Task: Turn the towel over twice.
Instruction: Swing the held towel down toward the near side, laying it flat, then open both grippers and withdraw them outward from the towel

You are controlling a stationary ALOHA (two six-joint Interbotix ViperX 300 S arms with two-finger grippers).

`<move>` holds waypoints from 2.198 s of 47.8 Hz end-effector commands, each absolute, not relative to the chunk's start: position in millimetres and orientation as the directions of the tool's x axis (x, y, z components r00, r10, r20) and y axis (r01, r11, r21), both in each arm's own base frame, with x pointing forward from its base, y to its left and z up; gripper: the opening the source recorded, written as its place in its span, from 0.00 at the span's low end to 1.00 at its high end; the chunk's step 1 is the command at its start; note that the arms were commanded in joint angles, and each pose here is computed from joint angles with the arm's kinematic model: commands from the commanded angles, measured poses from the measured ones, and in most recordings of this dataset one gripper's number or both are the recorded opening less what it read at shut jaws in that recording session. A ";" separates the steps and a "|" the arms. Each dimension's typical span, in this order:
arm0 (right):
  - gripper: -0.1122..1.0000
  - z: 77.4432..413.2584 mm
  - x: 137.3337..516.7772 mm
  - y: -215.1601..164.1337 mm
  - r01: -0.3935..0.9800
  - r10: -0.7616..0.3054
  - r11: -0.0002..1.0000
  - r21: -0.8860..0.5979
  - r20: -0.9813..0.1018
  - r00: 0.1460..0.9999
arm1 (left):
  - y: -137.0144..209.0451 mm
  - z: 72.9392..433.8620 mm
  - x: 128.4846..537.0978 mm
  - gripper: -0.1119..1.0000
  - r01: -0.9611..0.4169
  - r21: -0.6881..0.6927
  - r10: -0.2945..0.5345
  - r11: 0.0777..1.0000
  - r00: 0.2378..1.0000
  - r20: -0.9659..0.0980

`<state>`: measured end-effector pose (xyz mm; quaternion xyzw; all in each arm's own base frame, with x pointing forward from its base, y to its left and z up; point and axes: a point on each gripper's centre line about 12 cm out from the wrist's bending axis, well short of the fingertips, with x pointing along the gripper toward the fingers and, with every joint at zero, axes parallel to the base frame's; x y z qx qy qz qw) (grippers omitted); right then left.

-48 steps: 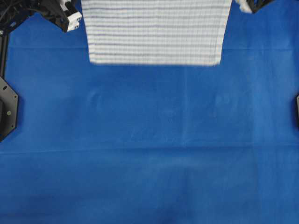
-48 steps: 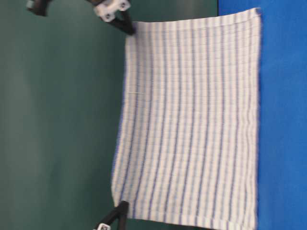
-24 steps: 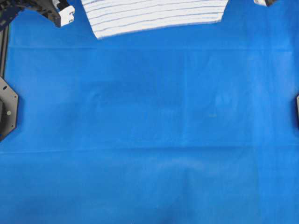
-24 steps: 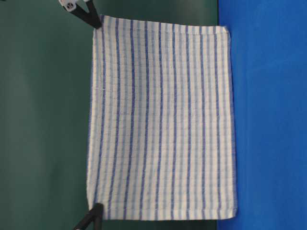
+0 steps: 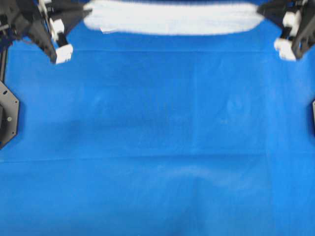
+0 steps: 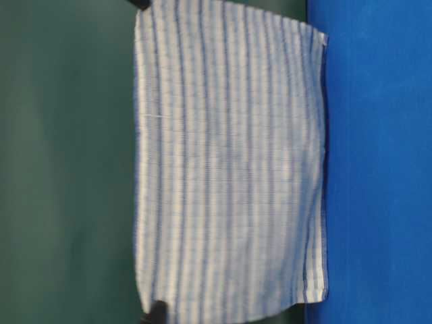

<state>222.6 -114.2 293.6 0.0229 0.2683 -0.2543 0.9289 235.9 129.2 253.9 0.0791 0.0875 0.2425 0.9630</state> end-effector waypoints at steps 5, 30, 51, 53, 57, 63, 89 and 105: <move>0.17 280.8 231.9 -85.7 0.407 -0.364 0.912 -0.043 -0.541 0.758 | 106.7 244.0 239.1 0.12 -0.378 0.168 0.405 0.910 0.897 -0.179; 0.17 201.1 264.7 -8.0 0.229 -0.094 0.968 0.097 -0.710 0.698 | 9.7 187.2 256.2 0.12 0.012 0.114 0.038 0.993 0.905 -0.423; 0.17 155.1 270.5 40.6 0.162 0.051 0.965 0.204 -0.758 0.650 | -35.5 127.2 267.2 0.12 0.121 -0.006 -0.100 0.993 0.787 -0.609; 0.17 153.0 270.9 45.5 0.158 0.063 0.964 0.214 -0.761 0.645 | -39.5 126.5 266.2 0.12 0.131 -0.013 -0.112 0.991 0.784 -0.610; 0.17 149.0 270.4 54.4 0.152 0.084 0.961 0.231 -0.767 0.637 | -48.3 126.5 263.8 0.12 0.151 -0.030 -0.138 0.988 0.780 -0.610; 0.17 144.8 270.1 62.6 0.151 0.104 0.956 0.252 -0.771 0.628 | -57.9 125.7 261.4 0.12 0.179 -0.041 -0.166 0.983 0.772 -0.613; 0.21 134.3 280.6 75.6 0.144 0.114 0.959 0.243 -0.798 0.591 | -59.7 121.9 261.2 0.15 0.183 -0.041 -0.165 0.982 0.735 -0.658; 0.66 142.2 282.5 85.9 0.110 0.123 0.967 0.230 -0.798 0.590 | -69.9 134.5 269.4 0.88 0.206 -0.048 -0.184 0.977 0.717 -0.673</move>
